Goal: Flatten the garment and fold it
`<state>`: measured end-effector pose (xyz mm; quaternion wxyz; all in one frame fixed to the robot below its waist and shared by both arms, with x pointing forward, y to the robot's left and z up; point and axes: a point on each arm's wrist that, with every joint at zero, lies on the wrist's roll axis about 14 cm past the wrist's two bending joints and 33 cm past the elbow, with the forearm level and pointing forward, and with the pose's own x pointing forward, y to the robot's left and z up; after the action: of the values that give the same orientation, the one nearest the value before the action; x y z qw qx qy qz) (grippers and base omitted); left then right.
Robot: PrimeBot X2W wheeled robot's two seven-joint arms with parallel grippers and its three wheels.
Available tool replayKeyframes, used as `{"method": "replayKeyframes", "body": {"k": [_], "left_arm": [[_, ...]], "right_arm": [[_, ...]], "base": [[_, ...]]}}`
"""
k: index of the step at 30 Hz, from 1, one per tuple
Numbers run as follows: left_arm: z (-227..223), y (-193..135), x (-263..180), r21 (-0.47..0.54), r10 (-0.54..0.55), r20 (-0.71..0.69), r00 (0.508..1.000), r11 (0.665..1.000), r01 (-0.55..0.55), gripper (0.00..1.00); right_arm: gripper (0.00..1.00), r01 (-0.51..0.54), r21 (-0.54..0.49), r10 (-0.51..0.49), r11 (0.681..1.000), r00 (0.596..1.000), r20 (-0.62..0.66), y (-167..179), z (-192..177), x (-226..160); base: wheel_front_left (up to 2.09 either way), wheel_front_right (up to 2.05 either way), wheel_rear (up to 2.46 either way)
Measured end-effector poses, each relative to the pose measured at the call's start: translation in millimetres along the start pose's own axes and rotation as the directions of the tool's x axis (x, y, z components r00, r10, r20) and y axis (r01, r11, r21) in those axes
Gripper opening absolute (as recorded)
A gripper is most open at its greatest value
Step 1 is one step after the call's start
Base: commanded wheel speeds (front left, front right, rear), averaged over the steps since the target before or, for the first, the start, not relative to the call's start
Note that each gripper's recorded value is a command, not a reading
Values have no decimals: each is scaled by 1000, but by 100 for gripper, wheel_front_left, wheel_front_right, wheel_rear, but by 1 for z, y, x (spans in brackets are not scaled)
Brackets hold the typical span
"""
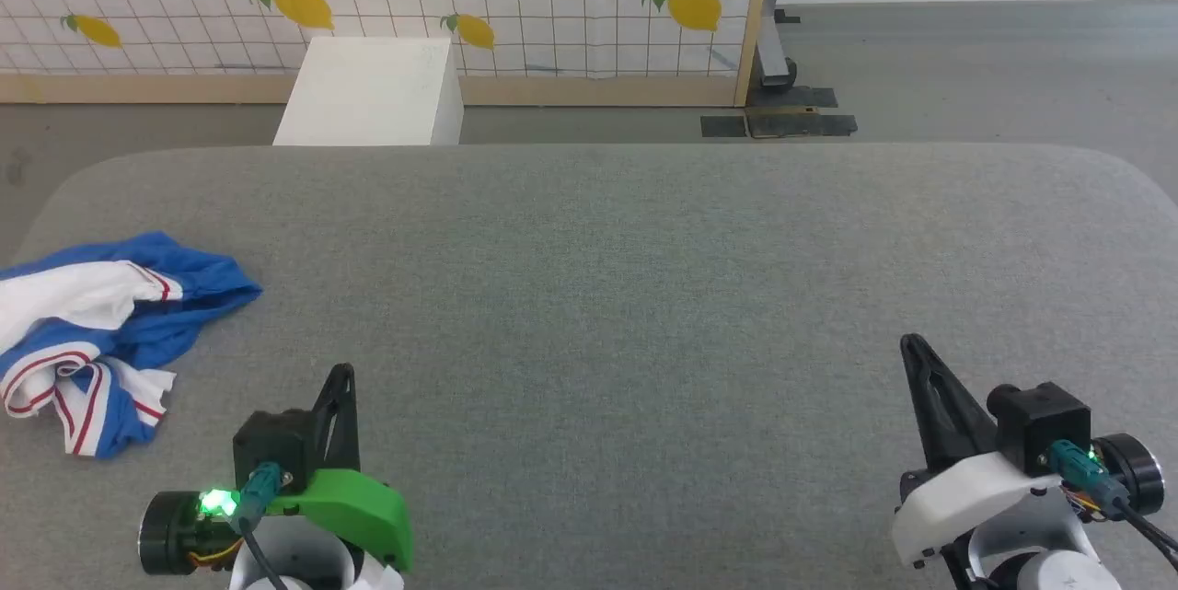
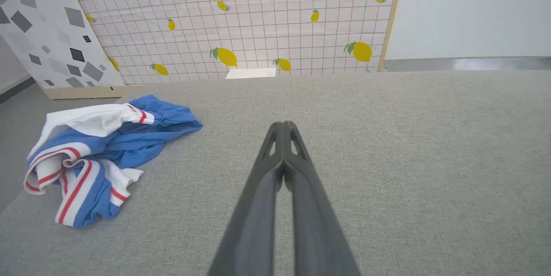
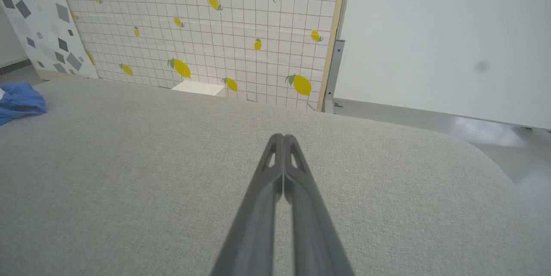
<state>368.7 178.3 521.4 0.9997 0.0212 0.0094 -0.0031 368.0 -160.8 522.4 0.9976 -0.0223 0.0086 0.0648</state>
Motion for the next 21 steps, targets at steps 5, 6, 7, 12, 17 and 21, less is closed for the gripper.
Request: {"method": "replayKeyframes", "body": {"k": [5,6,7,12,17,21], "left_arm": [[0,0,0,0,0,0,1000,1000,0,0],[0,0,0,0,0,0,1000,1000,0,0],[0,0,0,0,0,0,1000,1000,0,0],[0,0,0,0,0,0,1000,1000,0,0],[0,0,0,0,0,0,1000,1000,0,0],[0,0,0,0,0,0,1000,1000,0,0]], "right_arm": [[0,0,0,0,1000,1000,0,0,0,0],[0,0,0,0,1000,1000,0,0,0,0],[0,0,0,0,1000,1000,0,0,0,0],[0,0,0,0,1000,1000,0,0,0,0],[0,0,0,0,1000,1000,0,0,0,0],[0,0,0,0,1000,1000,0,0,0,0]], "base": [[0,0,0],[0,0,0],[0,0,0],[0,0,0],[0,0,0],[0,0,0]]}}
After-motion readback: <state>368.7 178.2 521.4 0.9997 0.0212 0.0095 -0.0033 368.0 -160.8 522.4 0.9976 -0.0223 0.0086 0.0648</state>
